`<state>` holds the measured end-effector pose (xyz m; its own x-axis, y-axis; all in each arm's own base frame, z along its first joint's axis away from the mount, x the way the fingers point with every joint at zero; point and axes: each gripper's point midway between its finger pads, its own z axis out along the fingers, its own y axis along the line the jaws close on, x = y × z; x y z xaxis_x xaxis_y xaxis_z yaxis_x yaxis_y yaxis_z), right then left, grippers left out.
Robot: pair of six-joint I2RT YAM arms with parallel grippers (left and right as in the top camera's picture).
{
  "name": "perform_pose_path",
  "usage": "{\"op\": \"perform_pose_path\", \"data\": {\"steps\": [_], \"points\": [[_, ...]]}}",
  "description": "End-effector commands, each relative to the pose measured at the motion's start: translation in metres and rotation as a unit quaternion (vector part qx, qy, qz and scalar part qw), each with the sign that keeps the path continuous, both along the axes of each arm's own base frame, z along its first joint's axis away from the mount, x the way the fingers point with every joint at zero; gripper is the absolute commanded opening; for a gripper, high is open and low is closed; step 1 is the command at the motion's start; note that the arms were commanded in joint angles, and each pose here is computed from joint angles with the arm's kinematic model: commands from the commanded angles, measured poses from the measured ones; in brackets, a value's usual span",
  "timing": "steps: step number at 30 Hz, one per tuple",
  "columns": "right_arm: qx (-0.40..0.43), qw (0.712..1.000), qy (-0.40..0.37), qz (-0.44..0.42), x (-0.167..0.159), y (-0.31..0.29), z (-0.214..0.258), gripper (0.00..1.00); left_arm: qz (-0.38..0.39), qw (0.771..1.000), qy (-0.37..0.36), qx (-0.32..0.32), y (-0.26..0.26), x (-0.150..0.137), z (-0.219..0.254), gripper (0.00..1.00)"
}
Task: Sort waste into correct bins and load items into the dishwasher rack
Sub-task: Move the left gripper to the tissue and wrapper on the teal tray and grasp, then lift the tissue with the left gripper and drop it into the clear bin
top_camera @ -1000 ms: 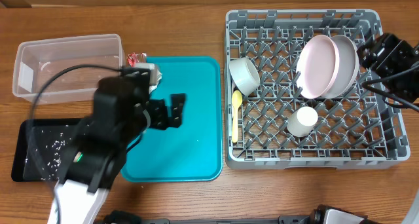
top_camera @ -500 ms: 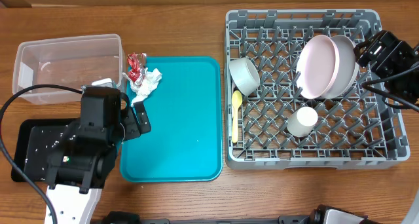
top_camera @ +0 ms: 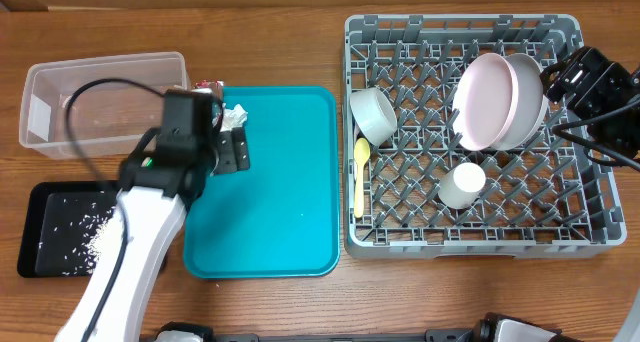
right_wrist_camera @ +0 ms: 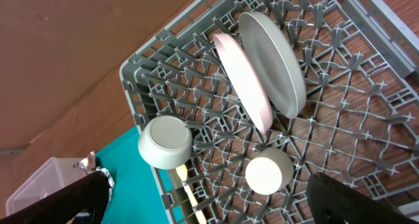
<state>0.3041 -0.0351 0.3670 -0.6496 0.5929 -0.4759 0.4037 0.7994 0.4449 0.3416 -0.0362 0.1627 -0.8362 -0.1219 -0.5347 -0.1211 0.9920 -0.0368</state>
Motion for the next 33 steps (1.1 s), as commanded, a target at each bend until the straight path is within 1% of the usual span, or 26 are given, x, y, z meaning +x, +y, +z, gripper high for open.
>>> {"op": "perform_pose_path", "data": {"steps": [1, 3, 10, 15, 17, 18, 19, 24, 27, 28, 29, 30, 33], "points": [[-0.006, 1.0, -0.007, -0.003, -0.004, -0.001, 0.005, 1.0, -0.027, 0.999, 0.031, 0.005, -0.013, 0.019, -0.033, 0.91], [-0.005, 1.0, -0.004, -0.003, -0.006, -0.001, 0.004, 1.0, -0.029, 0.999, 0.036, 0.009, -0.016, 0.031, -0.05, 0.87], [-0.004, 1.0, 0.0, -0.003, -0.006, -0.001, 0.003, 1.0, -0.024, 0.998, 0.058, 0.024, -0.017, 0.056, -0.104, 0.88], [-0.003, 1.0, 0.002, -0.003, -0.007, 0.0, 0.002, 1.0, -0.009, 0.997, 0.066, 0.036, -0.014, 0.067, -0.132, 0.87], [-0.003, 1.0, 0.003, -0.003, -0.007, 0.0, 0.002, 1.0, -0.008, 0.997, 0.07, 0.038, -0.013, 0.068, -0.14, 0.8], [-0.003, 1.0, 0.003, -0.003, -0.007, 0.0, 0.002, 1.0, -0.006, 0.997, 0.07, 0.041, -0.012, 0.069, -0.142, 0.72], [-0.003, 1.0, 0.003, -0.003, -0.007, 0.0, 0.002, 1.0, -0.003, 0.997, 0.071, 0.044, -0.011, 0.069, -0.144, 0.68], [-0.003, 1.0, 0.003, -0.003, -0.007, 0.0, 0.002, 1.0, 0.003, 0.996, 0.063, 0.055, -0.007, 0.072, -0.142, 0.56], [-0.003, 1.0, 0.003, -0.003, -0.007, 0.0, 0.002, 1.0, 0.0, 0.997, 0.065, 0.05, -0.009, 0.072, -0.139, 0.21], [-0.003, 1.0, 0.003, -0.003, -0.007, 0.0, 0.002, 1.0, -0.006, 0.997, 0.069, 0.04, -0.013, 0.071, -0.136, 0.12], [-0.003, 1.0, 0.003, -0.003, -0.007, 0.0, 0.002, 1.0, -0.012, 0.997, 0.071, 0.03, -0.018, 0.069, -0.133, 0.07], [-0.003, 1.0, 0.003, -0.003, -0.007, 0.0, 0.002, 1.0, -0.019, 0.997, 0.072, 0.02, -0.023, 0.068, -0.127, 0.04], [-0.003, 1.0, 0.003, -0.003, -0.007, 0.0, 0.002, 1.0, -0.028, 0.997, 0.076, 0.005, -0.034, 0.062, -0.1, 0.04]]}}
